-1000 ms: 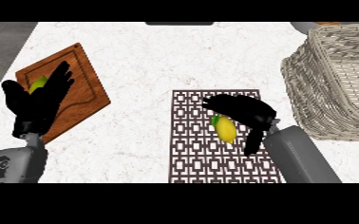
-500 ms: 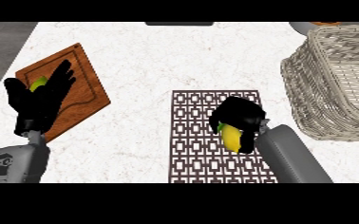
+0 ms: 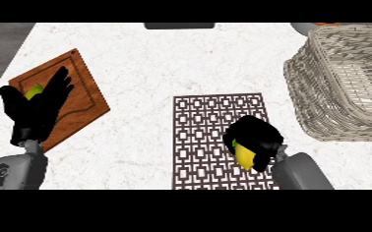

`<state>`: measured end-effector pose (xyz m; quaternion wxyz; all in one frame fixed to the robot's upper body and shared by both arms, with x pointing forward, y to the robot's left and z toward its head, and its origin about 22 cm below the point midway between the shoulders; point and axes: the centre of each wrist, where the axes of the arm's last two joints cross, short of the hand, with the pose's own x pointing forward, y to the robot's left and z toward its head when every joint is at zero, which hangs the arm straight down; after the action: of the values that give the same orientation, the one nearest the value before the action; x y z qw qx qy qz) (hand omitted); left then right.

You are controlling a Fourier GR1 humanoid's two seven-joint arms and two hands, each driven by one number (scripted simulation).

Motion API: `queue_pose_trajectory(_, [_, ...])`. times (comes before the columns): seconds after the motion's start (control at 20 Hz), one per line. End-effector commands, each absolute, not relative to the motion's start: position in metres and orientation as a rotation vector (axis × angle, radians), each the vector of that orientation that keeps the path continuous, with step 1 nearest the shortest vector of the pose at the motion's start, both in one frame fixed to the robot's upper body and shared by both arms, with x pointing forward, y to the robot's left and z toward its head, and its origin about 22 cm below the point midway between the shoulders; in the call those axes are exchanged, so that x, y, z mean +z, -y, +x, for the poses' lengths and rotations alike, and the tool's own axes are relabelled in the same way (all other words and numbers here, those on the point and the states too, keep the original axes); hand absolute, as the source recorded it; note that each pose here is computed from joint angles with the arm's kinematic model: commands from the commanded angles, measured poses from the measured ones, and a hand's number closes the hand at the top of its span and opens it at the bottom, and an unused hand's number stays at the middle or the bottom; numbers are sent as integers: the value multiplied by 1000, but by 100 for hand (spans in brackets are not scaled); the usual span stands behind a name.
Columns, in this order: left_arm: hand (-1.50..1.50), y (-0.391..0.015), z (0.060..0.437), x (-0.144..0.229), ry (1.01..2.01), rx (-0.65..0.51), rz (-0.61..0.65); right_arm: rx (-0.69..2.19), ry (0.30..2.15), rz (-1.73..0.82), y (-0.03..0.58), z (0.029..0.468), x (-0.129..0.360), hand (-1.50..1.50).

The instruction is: Pick the lemon from the placemat and place it in the basket

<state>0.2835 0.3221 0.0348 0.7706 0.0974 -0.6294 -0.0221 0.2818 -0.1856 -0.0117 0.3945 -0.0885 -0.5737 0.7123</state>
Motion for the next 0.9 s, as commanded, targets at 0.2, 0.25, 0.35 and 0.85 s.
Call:
queue_pose_trajectory(0.2, [0, -351, 269, 34, 1336, 9, 267, 1441, 1367, -240, 222, 150, -49, 150])
queue_pose_trajectory(0.25, [0, -346, 272, 34, 1342, 23, 285, 1391, 1403, -209, 227, 141, -41, 150])
queue_pose_trajectory(0.35, [0, -345, 276, 37, 1361, 15, 278, 1213, 1496, -109, 211, 121, -37, 150])
queue_pose_trajectory(0.85, [0, -345, 277, 49, 1371, -25, 253, 866, 1874, -160, 235, 41, 90, 150])
